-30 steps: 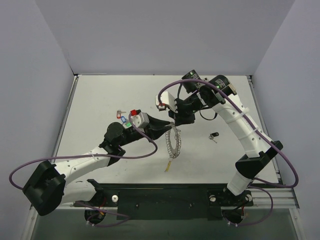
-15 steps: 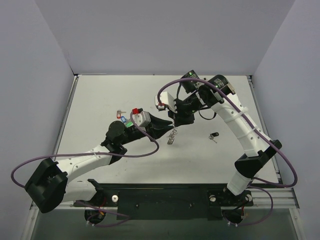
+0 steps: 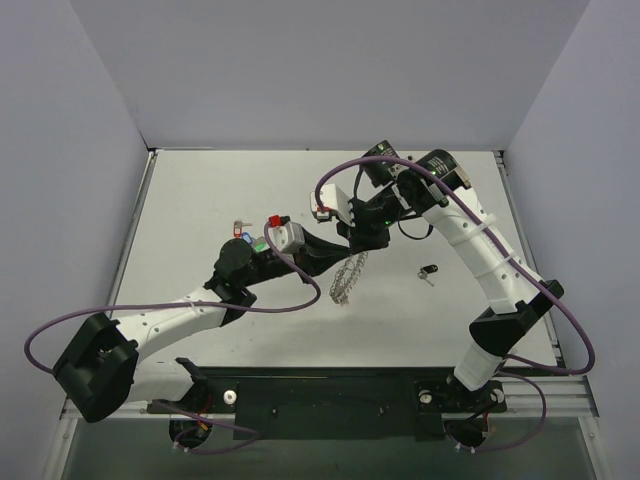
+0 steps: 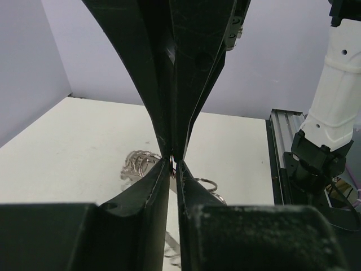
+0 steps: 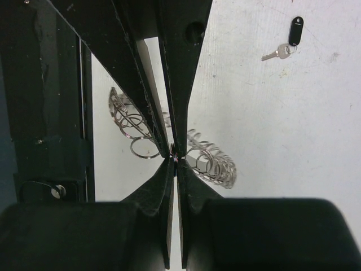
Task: Put the keys on the keyring
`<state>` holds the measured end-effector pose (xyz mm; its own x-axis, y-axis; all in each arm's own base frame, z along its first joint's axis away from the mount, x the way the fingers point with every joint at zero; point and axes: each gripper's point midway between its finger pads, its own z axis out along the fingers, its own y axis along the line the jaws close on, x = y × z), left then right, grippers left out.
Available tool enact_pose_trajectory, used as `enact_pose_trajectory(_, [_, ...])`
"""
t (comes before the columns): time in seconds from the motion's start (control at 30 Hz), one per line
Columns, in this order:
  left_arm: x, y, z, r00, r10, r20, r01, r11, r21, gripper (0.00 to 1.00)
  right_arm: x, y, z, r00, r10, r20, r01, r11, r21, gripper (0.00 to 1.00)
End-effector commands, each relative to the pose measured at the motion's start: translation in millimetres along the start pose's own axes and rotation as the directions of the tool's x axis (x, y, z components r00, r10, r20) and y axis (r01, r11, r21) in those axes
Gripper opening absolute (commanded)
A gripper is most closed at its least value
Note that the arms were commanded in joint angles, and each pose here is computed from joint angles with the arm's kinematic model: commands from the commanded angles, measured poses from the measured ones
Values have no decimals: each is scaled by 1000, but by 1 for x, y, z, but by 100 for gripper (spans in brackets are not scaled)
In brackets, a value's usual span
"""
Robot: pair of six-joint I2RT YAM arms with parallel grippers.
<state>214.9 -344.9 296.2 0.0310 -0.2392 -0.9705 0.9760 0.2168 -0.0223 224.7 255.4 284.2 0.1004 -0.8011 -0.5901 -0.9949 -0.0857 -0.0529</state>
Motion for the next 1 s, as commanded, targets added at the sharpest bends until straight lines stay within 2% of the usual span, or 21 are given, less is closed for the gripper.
enact_pose_trajectory(0.0, [-26,-7,11,998,34,59,-37,998,46,20,-11,11,-8,999,-18,46,19,1000,-21,0])
enact_pose_trajectory(0.43, [-20,-3,16,1000,4,23,-5,999,39,17,-9,13,-8,999,-23,38,23,1000,-20,0])
enact_pose_trajectory(0.47, [-19,-2,16,1000,3,18,-4,999,40,1,-8,13,-7,999,-21,36,21,1000,-22,0])
enact_pose_trajectory(0.5, [-19,-3,17,1000,5,18,-6,999,43,0,-9,14,-7,999,-24,38,25,999,-24,0])
enact_pose_trajectory(0.97, [-30,7,6,998,12,60,-8,998,-70,0,-5,12,-1,1000,14,24,-14,1000,-17,0])
